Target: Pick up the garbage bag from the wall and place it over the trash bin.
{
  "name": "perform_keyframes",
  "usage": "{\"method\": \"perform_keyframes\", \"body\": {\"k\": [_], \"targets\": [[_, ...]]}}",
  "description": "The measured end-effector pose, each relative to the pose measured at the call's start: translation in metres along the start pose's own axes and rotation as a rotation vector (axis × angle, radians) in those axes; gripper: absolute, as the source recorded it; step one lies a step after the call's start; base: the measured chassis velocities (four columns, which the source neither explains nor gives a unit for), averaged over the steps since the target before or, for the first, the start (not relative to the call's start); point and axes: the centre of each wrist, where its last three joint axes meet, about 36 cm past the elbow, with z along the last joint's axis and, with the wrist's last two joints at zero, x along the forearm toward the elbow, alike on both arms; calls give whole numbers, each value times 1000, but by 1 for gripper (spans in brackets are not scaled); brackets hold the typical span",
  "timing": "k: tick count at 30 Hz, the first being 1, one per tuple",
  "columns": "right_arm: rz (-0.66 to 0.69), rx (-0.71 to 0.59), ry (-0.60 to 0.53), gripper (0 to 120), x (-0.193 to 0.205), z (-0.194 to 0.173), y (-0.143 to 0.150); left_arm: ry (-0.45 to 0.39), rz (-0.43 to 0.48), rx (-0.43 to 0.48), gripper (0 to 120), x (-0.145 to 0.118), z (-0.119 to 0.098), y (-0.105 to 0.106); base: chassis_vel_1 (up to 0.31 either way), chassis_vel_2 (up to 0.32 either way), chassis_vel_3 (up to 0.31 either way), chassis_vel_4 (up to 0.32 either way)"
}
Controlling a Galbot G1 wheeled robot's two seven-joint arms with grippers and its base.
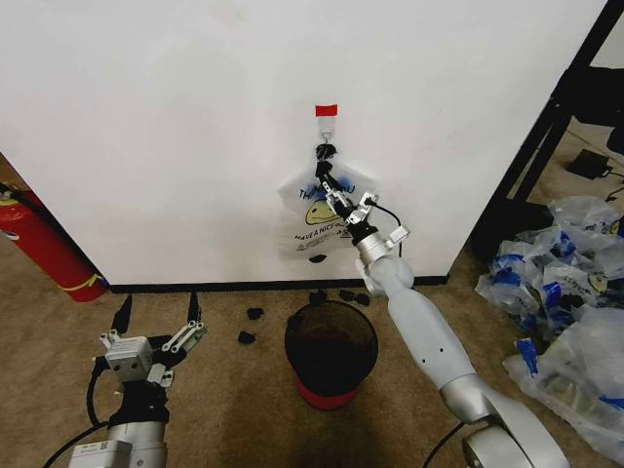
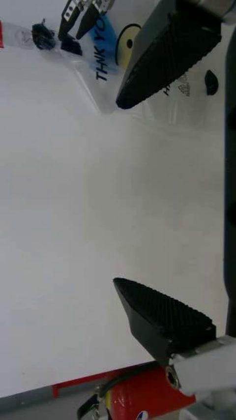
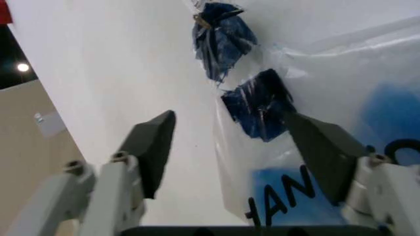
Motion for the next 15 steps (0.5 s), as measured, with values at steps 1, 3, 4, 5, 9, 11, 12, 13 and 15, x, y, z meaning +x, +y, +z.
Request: {"method": "perform_keyframes", "body": {"k": [1,3,4,5,9,11,12,13,15], "targets": [[-1,2,2,69,1,0,0,0,0,-1,100,0,0,0,0,0,0,0],[-3,8,6,77,2,0,1,-1,-1,-2,100,0,0,1,0,0,0,0],[-3,9,6,79,2,0,1,-2,-1,-2,100,0,0,1,0,0,0,0],[-3,11,5,80,2,0,1,-3,-1,-2,100,0,0,1,0,0,0,0],[3,17,-1,76,1,-3,0,-3,-1,-4,100,0,0,1,0,0,0,0],[8,24,-4,68,0,-6,-1,-4,-2,-4,100,0,0,1,0,0,0,0],[8,28,-5,63,0,-7,-1,-5,-1,-4,100,0,0,1,0,0,0,0],[11,31,-5,60,0,-8,-2,-6,-2,-4,100,0,0,1,0,0,0,0],[16,35,-6,52,0,-9,-4,-7,-2,-4,100,0,0,1,0,0,0,0]]}}
